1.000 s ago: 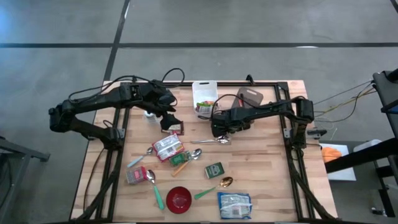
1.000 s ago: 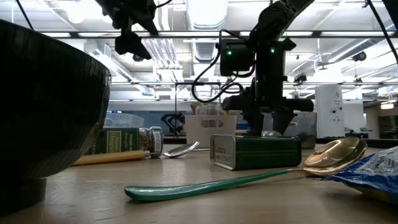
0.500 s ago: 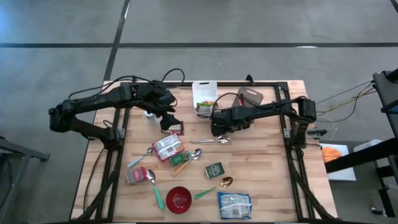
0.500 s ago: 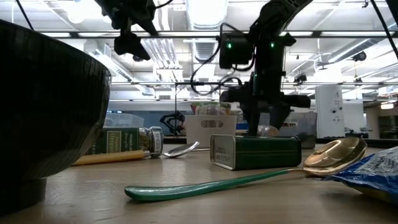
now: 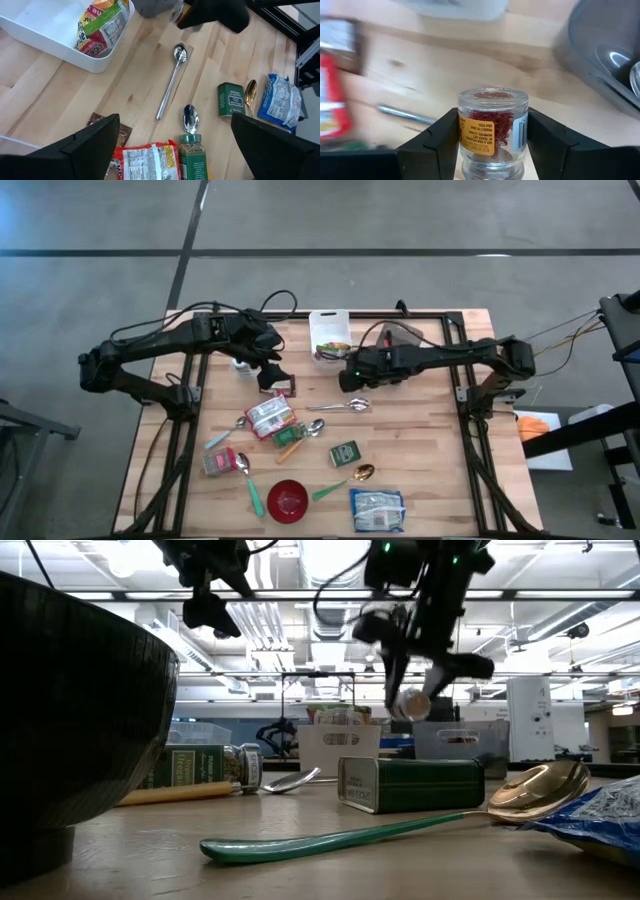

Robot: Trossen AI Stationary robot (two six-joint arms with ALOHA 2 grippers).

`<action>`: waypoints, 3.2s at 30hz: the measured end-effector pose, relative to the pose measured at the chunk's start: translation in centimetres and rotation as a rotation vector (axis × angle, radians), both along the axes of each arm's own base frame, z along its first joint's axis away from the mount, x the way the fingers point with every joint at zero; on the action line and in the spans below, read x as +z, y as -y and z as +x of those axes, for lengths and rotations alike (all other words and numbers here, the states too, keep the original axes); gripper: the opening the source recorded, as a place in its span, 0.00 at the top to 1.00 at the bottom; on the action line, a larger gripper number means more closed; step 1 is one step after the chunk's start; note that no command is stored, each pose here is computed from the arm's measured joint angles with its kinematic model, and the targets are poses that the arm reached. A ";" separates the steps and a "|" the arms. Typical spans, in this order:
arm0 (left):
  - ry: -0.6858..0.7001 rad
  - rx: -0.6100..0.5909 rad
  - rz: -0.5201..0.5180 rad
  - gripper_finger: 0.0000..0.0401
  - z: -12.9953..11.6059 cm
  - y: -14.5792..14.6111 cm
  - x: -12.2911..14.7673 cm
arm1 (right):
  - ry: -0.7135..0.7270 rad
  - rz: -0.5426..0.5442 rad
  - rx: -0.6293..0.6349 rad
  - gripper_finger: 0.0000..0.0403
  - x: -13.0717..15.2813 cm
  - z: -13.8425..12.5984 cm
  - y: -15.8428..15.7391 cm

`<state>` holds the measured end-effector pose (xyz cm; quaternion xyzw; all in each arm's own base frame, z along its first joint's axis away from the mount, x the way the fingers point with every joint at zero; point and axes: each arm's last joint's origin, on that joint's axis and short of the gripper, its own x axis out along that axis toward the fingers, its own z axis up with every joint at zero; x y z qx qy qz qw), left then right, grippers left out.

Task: Pick & Place Food Item
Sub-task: Put the brown seasoning bottle into the transparent bin

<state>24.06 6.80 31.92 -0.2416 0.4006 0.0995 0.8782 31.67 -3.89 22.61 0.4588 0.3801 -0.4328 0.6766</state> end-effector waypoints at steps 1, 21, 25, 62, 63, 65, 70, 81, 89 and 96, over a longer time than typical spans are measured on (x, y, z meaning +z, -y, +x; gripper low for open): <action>0.002 0.006 -0.005 0.03 0.0 0.0 0.0 | 0.032 -0.010 -0.006 0.55 0.5 0.0 0.0; 0.390 0.318 0.433 0.04 3.3 6.3 3.6 | 0.960 -0.200 -0.157 0.55 11.4 1.1 1.5; 0.507 0.326 0.484 0.04 4.4 7.1 4.4 | 1.080 -0.171 -0.123 0.55 12.4 1.4 1.5; 0.590 0.461 0.701 0.04 9.9 7.1 2.4 | 1.129 -0.115 -0.040 0.55 12.4 1.8 1.9; 0.580 0.456 0.704 0.04 9.8 7.2 2.3 | 1.130 -0.114 -0.039 0.55 12.4 1.8 1.9; 0.559 0.448 0.710 0.04 9.8 7.2 2.1 | 1.133 -0.109 -0.041 0.55 12.4 1.8 1.9; 0.544 0.415 0.702 0.05 9.9 7.3 1.7 | 1.163 -0.086 -0.034 0.55 12.7 1.9 1.9; 0.541 0.434 0.705 0.25 9.9 7.3 1.6 | 1.152 -0.085 -0.033 0.55 12.5 2.0 2.0; 0.558 0.445 0.702 0.37 9.8 7.4 1.9 | 1.145 -0.101 -0.026 0.55 12.5 2.0 2.0; 0.597 0.477 0.649 0.37 9.8 7.4 2.2 | 1.137 -0.105 -0.025 0.55 12.4 2.0 2.1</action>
